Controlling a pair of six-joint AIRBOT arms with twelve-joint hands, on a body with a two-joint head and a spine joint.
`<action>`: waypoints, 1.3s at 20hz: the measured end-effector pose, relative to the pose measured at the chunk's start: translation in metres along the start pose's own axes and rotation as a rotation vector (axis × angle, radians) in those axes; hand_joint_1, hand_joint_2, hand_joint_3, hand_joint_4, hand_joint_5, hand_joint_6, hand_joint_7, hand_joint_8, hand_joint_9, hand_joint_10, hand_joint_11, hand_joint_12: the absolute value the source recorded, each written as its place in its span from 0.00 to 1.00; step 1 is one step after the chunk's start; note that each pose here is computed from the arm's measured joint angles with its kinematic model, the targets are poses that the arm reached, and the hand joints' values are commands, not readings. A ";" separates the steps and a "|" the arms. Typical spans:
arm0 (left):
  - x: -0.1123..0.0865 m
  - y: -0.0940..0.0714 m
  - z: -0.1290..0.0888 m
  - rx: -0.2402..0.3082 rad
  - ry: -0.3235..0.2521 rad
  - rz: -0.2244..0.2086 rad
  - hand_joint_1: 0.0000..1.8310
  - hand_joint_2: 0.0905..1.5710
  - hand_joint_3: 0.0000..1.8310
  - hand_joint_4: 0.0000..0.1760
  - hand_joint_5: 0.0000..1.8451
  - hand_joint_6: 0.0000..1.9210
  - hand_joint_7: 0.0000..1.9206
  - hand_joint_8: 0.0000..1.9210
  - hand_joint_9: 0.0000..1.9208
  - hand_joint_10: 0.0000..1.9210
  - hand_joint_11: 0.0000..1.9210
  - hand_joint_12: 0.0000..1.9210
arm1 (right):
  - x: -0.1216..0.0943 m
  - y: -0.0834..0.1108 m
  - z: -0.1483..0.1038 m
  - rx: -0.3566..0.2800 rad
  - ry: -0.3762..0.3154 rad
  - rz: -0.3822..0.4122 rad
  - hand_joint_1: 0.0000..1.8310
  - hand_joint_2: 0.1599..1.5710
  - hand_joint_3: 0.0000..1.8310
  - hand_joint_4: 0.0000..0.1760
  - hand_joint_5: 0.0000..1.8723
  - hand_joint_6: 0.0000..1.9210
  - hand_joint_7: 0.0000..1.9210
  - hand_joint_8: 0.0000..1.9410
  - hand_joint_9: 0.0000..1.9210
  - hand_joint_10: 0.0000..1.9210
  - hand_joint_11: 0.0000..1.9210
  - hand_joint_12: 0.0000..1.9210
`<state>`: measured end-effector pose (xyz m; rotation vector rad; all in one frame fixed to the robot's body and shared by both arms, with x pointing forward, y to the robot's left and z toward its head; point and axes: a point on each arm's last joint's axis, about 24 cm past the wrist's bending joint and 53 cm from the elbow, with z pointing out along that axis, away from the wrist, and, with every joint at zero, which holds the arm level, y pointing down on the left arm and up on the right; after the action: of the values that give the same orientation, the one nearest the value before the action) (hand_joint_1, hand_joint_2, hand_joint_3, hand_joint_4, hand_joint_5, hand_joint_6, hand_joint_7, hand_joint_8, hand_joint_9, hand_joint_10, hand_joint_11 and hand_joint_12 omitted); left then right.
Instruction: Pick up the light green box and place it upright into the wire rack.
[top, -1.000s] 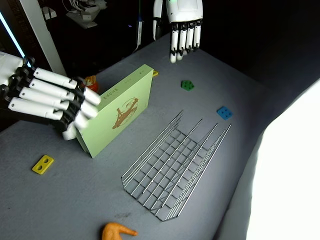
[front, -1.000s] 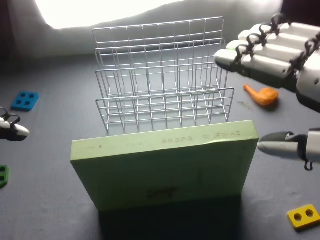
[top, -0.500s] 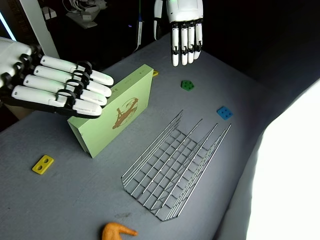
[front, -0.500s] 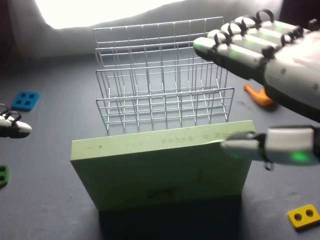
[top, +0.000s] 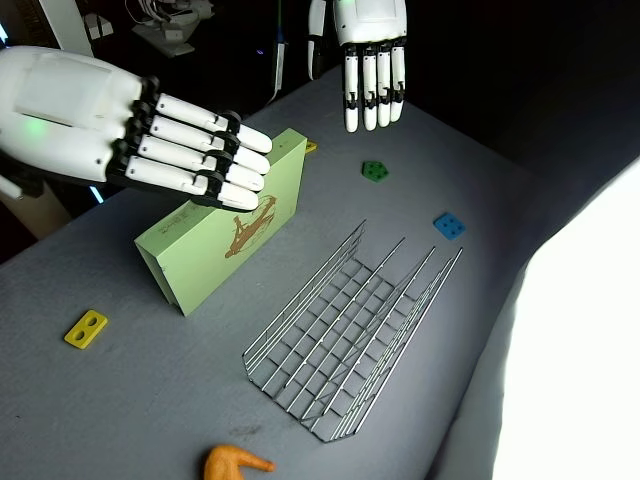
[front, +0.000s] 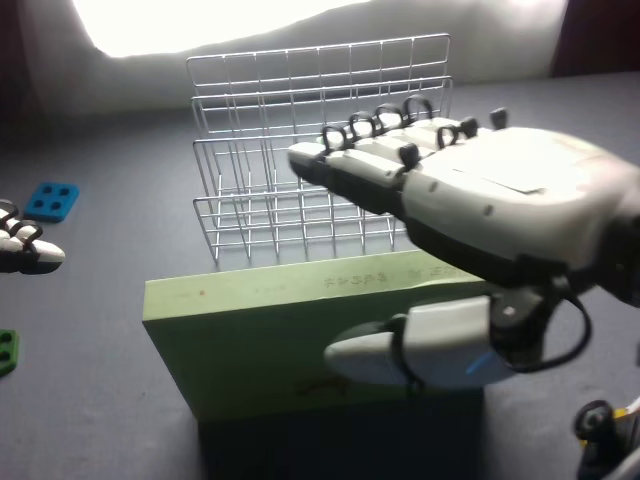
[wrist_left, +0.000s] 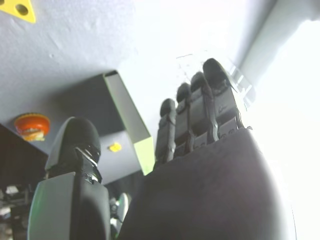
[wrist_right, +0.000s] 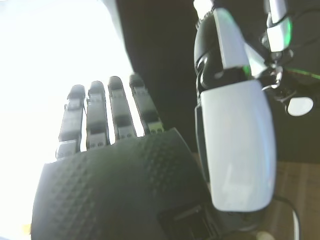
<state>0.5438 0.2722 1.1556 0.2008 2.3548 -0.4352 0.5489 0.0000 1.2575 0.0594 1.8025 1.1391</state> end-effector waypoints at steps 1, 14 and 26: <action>0.000 0.000 0.000 0.000 0.000 0.000 0.34 0.74 0.00 0.28 0.05 0.00 0.04 0.00 0.04 0.00 0.00 0.22 | -0.001 -0.001 0.003 0.009 0.001 0.028 0.32 0.62 0.00 0.00 0.00 0.00 0.00 0.00 0.00 0.00 0.00 0.00; -0.001 -0.001 0.000 0.003 -0.005 -0.002 0.34 0.74 0.00 0.28 0.05 0.00 0.04 0.00 0.04 0.00 0.00 0.22 | 0.016 -0.034 0.047 0.192 0.030 0.096 0.32 0.62 0.00 0.00 0.00 0.00 0.00 0.00 0.00 0.00 0.00 0.00; -0.001 -0.001 0.000 0.003 -0.005 -0.002 0.34 0.74 0.00 0.28 0.05 0.00 0.04 0.00 0.04 0.00 0.00 0.22 | 0.034 -0.045 0.058 0.208 0.069 0.088 0.32 0.62 0.00 0.00 0.00 0.00 0.00 0.00 0.00 0.00 0.00 0.00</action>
<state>0.5444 0.2715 1.1570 0.1991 2.3496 -0.4400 0.5924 0.0301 1.1967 0.2267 1.9923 1.0214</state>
